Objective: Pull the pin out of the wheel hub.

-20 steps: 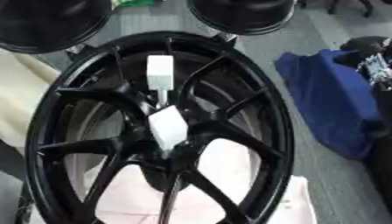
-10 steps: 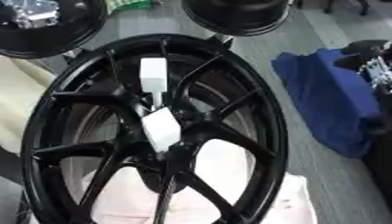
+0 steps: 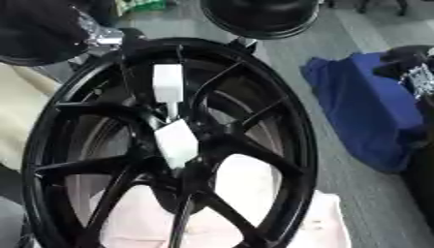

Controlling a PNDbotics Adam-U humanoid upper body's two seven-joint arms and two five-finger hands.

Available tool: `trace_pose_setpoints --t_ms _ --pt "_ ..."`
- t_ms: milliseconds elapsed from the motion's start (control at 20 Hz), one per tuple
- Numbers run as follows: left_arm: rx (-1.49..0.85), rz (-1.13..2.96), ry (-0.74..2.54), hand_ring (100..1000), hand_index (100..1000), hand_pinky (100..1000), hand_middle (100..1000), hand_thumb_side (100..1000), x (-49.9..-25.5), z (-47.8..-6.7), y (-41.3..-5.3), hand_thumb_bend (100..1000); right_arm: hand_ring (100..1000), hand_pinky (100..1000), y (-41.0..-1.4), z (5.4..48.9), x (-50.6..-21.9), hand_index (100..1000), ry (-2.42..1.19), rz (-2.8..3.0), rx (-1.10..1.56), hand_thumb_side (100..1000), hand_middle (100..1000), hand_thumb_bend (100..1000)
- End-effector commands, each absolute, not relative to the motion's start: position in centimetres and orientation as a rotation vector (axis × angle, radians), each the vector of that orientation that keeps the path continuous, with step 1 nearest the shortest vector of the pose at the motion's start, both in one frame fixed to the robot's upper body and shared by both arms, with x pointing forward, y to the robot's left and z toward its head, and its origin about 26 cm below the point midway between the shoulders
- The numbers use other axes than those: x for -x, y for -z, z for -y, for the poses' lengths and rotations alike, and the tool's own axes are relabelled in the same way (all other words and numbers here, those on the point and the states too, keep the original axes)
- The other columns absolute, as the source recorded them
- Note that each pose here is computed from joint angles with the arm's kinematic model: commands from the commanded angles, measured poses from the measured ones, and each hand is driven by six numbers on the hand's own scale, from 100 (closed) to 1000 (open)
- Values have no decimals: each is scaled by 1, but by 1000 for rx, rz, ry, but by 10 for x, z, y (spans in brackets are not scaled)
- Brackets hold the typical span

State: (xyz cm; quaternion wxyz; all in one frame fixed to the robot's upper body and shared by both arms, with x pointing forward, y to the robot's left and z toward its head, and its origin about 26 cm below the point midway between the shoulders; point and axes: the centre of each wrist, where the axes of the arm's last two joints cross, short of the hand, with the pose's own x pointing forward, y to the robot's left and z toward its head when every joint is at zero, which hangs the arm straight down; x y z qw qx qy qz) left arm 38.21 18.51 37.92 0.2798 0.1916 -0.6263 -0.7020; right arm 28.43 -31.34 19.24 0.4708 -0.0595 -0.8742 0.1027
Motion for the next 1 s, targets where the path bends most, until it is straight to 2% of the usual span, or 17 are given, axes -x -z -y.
trace_pose_setpoints --t_ms 50,300,750,1000 --pt "-508 1614 1913 836 909 969 792 520 -382 -186 -392 535 667 817 -203 315 -283 683 -291 2164 166 513 650 116" --pt "-395 1552 1929 839 902 988 789 483 -386 -185 -389 643 667 817 -203 315 -283 683 -296 2158 166 514 650 115" --pt "-247 1522 1977 850 890 1000 785 604 -387 -173 -378 716 667 817 -202 316 -282 684 -303 2147 167 512 649 114" --pt "-252 1492 1989 862 894 1000 787 601 -382 -167 -375 734 667 817 -201 316 -282 683 -299 2142 165 514 649 114"
